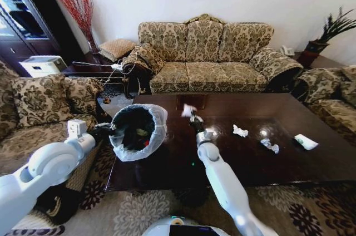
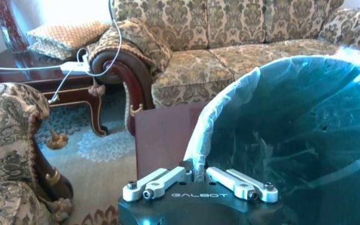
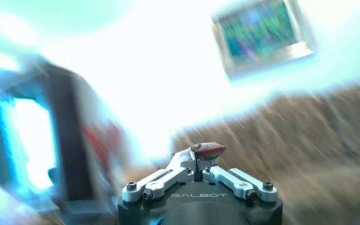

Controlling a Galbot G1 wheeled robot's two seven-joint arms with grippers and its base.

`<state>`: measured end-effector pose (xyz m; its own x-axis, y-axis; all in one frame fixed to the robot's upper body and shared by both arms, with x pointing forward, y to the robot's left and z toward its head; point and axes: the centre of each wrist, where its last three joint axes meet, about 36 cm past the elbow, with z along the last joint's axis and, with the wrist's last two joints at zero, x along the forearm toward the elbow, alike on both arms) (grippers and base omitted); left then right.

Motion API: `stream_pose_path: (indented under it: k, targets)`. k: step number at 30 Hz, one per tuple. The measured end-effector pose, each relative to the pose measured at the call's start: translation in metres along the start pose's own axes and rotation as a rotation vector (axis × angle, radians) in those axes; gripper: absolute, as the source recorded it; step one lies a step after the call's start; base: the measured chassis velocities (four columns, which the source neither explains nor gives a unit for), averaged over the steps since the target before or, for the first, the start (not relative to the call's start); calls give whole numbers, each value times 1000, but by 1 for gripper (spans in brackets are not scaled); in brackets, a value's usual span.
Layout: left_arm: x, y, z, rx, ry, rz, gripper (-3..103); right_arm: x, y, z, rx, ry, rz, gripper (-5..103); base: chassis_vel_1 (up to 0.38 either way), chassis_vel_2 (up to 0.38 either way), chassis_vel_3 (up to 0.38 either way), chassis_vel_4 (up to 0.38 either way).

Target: Move to the front of the table and place the trash on the table into the trash bin.

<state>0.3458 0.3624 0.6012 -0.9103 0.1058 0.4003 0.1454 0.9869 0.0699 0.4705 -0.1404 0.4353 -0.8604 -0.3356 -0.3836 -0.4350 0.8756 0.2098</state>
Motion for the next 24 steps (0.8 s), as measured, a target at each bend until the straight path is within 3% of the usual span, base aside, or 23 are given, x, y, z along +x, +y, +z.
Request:
stream_pose_path:
  k: [3, 4, 7, 11, 14, 18, 22, 24]
  targets:
    - [-4, 4, 3, 4, 8, -18, 0, 16, 33, -61, -27, -126, -204, 0, 0, 0, 0, 0]
    - [-4, 4, 3, 4, 8, -18, 0, 16, 33, -61, -27, -126, -204, 0, 0, 0, 0, 0]
    - [-6, 7, 3, 3, 11, -27, 0, 40, 61, -91, -31, -162, -387, 0, 0, 0, 0, 0]
    - [-5, 5, 4, 8, 9, -23, 0, 55, 85, -90, -53, -133, -485, 0, 0, 0, 0, 0]
    - [-3, 3, 4, 12, 6, -15, 0, 62, 100, -80, -67, -96, -528, 0, 0, 0, 0, 0]
    - [-1, -1, 4, 16, 1, -3, 0, 67, 109, -59, -18, -53, -545, -1, 0, 0, 0, 0]
    - [0, -2, 5, 20, 0, -2, 0, 70, 118, -49, 6, -44, -549, 9, 0, 0, 0, 0]
    - [1, -2, 6, 24, -1, 1, 0, 70, 120, -46, 11, -41, -544, 20, 0, 0, 0, 0]
